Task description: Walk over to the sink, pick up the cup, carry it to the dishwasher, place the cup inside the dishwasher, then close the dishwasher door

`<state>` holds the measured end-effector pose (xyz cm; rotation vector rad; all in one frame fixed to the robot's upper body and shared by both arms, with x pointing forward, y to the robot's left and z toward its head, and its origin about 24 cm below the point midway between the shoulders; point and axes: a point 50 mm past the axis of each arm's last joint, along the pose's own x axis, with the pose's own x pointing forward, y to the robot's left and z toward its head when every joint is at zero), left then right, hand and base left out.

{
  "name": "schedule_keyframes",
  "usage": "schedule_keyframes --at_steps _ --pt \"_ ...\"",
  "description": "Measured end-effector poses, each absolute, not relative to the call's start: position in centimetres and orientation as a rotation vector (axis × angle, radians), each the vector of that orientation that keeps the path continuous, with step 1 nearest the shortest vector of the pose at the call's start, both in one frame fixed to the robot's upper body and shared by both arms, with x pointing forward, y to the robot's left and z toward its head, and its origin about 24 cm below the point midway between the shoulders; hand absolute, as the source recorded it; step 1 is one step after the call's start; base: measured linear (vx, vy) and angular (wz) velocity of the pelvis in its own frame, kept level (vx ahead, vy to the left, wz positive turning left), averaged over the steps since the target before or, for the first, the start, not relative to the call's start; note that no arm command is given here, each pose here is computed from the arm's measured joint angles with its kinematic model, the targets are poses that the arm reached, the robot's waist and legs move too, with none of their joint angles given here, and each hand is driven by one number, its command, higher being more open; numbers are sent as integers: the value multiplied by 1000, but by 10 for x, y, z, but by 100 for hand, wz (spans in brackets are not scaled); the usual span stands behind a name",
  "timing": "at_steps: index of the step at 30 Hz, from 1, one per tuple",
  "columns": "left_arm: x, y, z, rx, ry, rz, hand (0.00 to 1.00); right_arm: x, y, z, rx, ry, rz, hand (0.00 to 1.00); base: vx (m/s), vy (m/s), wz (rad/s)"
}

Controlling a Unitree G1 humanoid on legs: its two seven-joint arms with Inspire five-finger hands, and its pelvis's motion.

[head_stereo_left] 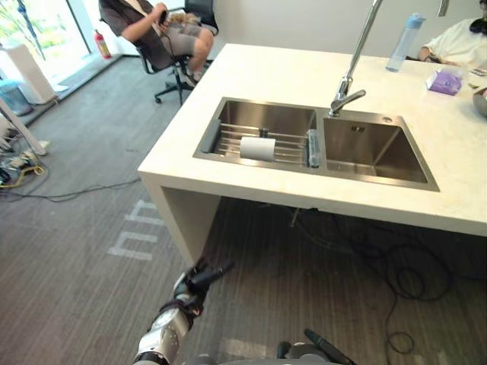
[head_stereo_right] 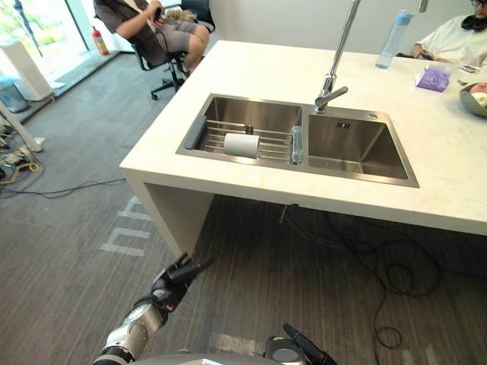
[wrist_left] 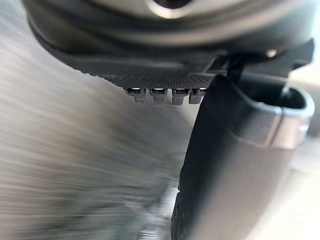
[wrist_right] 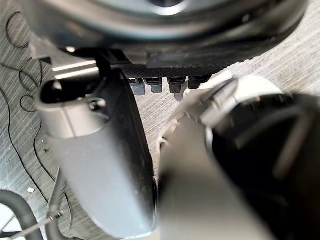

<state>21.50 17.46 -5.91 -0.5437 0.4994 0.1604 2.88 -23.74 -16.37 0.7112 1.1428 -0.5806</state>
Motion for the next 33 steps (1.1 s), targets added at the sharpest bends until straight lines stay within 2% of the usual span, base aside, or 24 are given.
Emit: schedule_keyframes --at_steps 4,6,8,11,15,20,25,33 --pt "236 190 13 -547 174 195 100 26 -252 -161 731 1112 -658 100 138 17 -1" --pt "232 201 68 -567 -84 170 100 19 -256 -160 748 1107 -703 100 187 128 -11" --pt "225 199 98 -575 -229 119 100 11 -262 -160 754 1118 -737 100 227 188 -16" --pt "218 196 124 -537 -378 6 100 2 -241 -166 849 1139 -776 100 166 129 -3" --pt "215 185 119 -532 -351 -92 100 1 -243 -166 870 1121 -806 100 117 77 -21" --pt "218 143 111 -549 -227 -358 100 5 -244 -166 859 1110 -798 100 83 -22 -31" --pt "226 112 116 -559 -196 -514 100 7 -246 -165 835 1091 -806 100 53 2 -14" --pt "238 117 108 -518 -161 -439 100 -2 -225 -171 900 1119 -845 100 105 -41 3"
